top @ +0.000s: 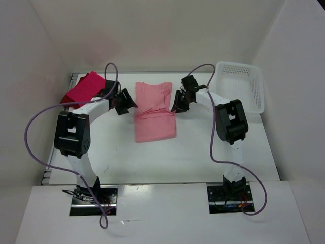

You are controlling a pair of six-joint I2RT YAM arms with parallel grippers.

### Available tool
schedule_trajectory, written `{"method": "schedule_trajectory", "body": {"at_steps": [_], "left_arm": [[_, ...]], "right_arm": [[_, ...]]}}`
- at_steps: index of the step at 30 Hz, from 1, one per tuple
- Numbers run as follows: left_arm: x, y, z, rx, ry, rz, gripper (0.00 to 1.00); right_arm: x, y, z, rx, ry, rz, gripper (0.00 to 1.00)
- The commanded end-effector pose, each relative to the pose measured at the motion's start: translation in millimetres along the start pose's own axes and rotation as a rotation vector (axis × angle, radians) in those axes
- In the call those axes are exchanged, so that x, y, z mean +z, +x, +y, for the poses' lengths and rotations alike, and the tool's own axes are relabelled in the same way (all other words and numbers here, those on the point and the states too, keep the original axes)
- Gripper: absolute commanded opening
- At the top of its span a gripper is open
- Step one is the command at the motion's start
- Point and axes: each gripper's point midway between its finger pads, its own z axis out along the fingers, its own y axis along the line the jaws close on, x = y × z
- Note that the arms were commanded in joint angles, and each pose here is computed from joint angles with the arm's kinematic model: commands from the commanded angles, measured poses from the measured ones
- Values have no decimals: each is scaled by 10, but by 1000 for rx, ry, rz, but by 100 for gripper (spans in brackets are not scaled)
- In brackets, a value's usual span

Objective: Fold and stack the t-shirts
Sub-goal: Fold the folded rectangular tshirt in 1/3 of the way

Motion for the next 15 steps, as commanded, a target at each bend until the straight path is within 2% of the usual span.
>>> {"method": "schedule_trajectory", "body": {"at_steps": [1, 3, 5, 6, 7, 10, 11, 12, 15], "left_arm": [[-516, -545, -510, 58, 145, -207, 71], [-788, -604, -622, 59, 180, -263, 79], [-802, -374, -542, 26, 203, -220, 78], [-876, -234, -648, 18, 261, -195, 75], [-836, 16, -691, 27, 272, -142, 66], [-672, 720, -619, 9, 274, -3, 44], [-624, 921, -536, 0, 265, 28, 33], [-595, 1021, -501, -18, 248, 45, 29], [-514, 1218, -501, -14, 244, 76, 25]], "right_arm": [[-401, -413, 342, -56, -72, -142, 39], [-523, -412, 381, -61, -81, -158, 41], [-670, -376, 409, -67, -91, -176, 42], [-709, -397, 413, -71, -92, -198, 42], [-737, -298, 446, -81, -96, -188, 29], [-691, -111, 625, -109, -125, -160, 0], [-629, 1, 719, -130, -133, -137, 0], [-587, 52, 783, -133, -149, -125, 0], [-331, 258, 973, -162, -179, -60, 0]]}}
